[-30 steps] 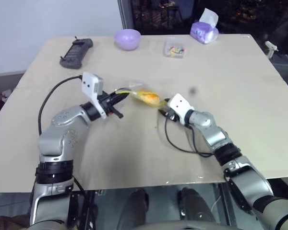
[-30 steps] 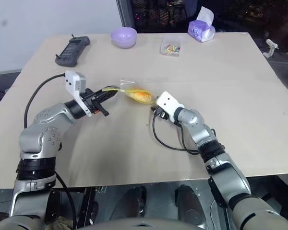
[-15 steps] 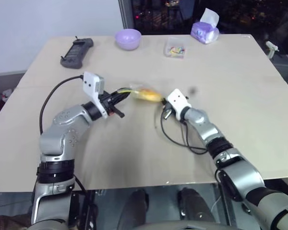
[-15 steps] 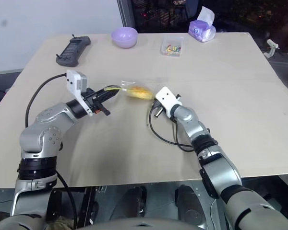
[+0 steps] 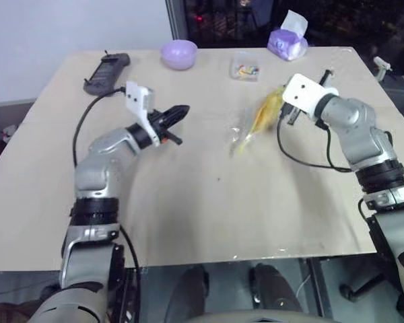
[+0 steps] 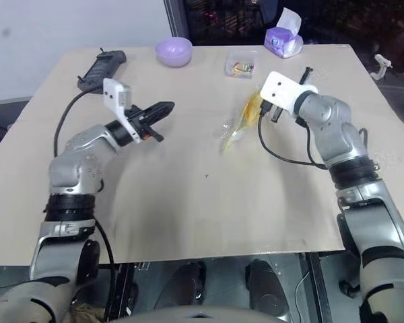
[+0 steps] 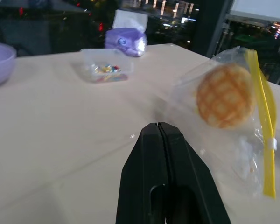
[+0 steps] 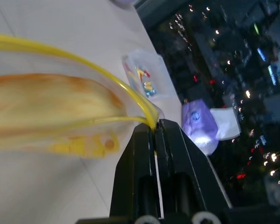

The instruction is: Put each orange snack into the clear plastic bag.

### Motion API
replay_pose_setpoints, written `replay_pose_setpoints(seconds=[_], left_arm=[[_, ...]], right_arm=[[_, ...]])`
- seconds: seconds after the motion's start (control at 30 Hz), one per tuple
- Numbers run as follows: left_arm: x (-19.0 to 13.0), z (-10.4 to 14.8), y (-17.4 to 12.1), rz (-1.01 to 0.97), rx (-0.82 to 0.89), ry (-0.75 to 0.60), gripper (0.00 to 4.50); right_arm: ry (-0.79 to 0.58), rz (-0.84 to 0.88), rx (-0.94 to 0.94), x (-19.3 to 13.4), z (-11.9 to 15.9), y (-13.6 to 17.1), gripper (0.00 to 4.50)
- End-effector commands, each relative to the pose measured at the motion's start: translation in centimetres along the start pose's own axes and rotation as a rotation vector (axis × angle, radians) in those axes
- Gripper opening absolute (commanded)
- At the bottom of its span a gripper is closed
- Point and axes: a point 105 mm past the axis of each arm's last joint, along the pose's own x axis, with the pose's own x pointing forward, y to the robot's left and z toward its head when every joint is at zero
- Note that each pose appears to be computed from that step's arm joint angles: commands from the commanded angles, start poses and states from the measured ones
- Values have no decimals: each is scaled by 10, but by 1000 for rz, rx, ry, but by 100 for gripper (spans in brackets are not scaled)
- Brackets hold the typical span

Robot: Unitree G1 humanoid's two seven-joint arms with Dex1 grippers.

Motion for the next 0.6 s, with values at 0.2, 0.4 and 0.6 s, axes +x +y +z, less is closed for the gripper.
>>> replay_pose_setpoints(seconds=[0.2, 0.4, 0.6], left_arm=[[-14, -26, -52, -175, 17, 74, 92], [-8, -46, -88, -222, 201, 186, 246], [16, -61, -86, -65, 359, 262, 246]], right_arm=[[56, 164, 51, -16, 2, 36, 0], [71, 189, 88, -19, 7, 34, 0], [62, 192, 108, -20, 13, 31, 0]])
